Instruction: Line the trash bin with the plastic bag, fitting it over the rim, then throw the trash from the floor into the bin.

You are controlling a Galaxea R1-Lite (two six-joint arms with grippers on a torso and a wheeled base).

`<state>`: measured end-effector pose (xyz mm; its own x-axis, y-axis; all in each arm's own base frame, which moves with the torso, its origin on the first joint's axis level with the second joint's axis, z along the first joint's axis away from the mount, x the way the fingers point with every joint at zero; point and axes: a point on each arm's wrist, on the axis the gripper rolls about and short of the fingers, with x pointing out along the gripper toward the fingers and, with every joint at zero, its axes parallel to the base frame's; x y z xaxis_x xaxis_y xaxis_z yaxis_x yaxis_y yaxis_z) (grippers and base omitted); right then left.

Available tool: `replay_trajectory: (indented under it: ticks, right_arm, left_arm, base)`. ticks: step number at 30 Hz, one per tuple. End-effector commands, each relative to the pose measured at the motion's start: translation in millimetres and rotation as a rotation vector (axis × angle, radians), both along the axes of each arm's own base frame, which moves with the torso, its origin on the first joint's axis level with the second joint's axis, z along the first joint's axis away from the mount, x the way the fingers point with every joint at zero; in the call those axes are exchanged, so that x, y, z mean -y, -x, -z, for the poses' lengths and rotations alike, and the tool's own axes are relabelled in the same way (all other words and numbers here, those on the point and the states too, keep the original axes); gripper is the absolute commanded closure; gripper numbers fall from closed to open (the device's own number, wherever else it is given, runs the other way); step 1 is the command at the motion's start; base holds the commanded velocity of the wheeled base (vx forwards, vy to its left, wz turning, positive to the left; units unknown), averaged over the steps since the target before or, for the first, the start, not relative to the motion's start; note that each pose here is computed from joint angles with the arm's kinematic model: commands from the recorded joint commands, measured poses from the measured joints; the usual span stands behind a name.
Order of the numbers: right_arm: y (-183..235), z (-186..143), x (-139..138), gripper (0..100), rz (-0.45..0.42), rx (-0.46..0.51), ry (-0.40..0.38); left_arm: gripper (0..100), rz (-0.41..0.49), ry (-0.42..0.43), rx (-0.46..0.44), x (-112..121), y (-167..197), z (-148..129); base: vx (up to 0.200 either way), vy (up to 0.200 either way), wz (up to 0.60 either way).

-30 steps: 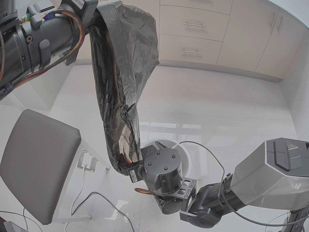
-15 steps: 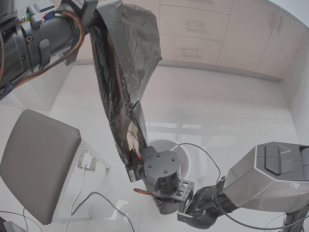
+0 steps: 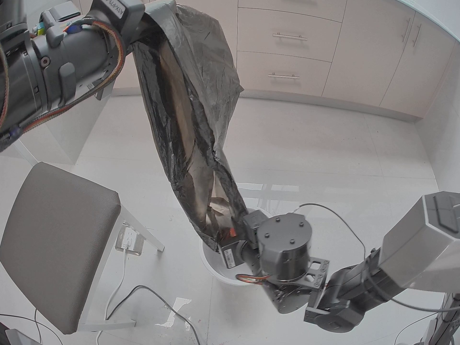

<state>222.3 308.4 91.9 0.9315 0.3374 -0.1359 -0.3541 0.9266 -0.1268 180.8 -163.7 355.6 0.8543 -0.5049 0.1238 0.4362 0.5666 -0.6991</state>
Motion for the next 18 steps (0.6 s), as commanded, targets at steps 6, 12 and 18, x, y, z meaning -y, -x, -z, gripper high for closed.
replay_trajectory:
  ticks: [6,12,18]
  right_arm:
    - [-11,-18,79,100,0.017,-0.087,0.043]
    - [-6,3,101,100,-0.171,-0.349,-0.005]
    - [11,-13,113,100,-0.368,-0.664,-0.09]
  left_arm:
    - [100,-0.013,-0.071,-0.07,-7,-23,29]
    - [100,-0.039,-0.16,-0.188,-9,-40,72]
    - [100,-0.032,-0.217,-0.264,-8,-38,100]
  base:
    - [0.0,0.0,0.0]
    - [0.0,0.0,0.0]
    - [0.0,0.0,0.0]
